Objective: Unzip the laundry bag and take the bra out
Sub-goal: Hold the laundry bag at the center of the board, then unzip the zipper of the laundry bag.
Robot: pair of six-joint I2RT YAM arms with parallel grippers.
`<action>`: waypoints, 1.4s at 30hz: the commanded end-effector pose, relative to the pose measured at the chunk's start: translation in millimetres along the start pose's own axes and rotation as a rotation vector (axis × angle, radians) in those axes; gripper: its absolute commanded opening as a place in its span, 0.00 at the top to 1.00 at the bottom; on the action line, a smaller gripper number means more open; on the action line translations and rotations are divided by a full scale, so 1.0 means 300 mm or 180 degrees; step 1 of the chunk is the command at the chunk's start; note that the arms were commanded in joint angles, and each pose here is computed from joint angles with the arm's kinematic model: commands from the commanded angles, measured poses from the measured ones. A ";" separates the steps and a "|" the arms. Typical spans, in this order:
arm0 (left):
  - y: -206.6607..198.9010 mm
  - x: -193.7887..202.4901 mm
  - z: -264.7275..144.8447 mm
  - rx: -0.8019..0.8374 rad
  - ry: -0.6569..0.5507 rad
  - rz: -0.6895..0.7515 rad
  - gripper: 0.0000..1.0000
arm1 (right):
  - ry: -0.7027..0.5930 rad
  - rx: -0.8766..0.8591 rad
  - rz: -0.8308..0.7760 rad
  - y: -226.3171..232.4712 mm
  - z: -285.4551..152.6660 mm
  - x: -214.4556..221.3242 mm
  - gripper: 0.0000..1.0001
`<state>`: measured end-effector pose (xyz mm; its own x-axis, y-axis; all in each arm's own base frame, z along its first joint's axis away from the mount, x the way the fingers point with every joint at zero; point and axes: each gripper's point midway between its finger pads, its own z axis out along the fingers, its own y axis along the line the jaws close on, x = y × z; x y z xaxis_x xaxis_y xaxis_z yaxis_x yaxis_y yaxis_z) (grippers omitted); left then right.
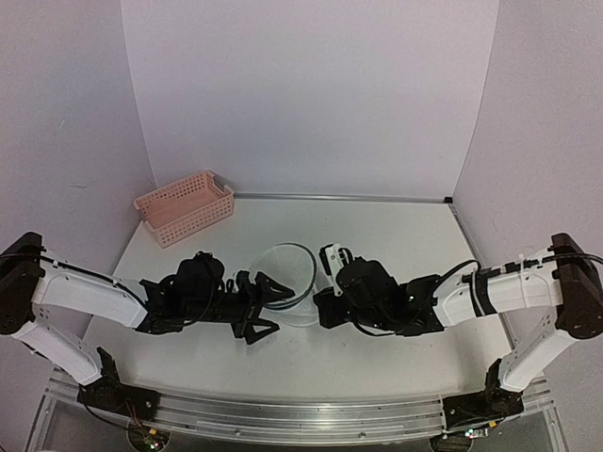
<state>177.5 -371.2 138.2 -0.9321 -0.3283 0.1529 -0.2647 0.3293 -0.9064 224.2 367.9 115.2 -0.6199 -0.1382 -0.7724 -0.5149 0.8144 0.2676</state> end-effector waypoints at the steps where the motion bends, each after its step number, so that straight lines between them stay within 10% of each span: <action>1: -0.093 -0.042 -0.026 0.0514 -0.0254 -0.0230 0.09 | -0.0303 -0.0093 0.0131 0.019 -0.054 -0.081 1.00; 15: -0.095 -0.074 0.067 0.0789 -0.0246 -0.0496 0.19 | -0.0310 -0.0153 0.0197 0.020 -0.076 -0.067 1.00; 31: -0.078 -0.075 0.067 0.0864 -0.0224 -0.0543 1.00 | -0.0334 -0.0180 0.0171 0.022 -0.098 -0.061 1.00; 42: -0.059 -0.045 0.030 0.0800 0.0069 -0.0287 1.00 | -0.0223 -0.0391 -0.0297 0.037 -0.137 -0.004 1.00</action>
<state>203.9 -384.6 128.6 -0.8688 -0.4054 0.2842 -0.3465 0.0880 -0.9339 204.5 347.8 124.5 -0.5900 -0.1415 -0.7949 -0.5542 0.7870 0.2713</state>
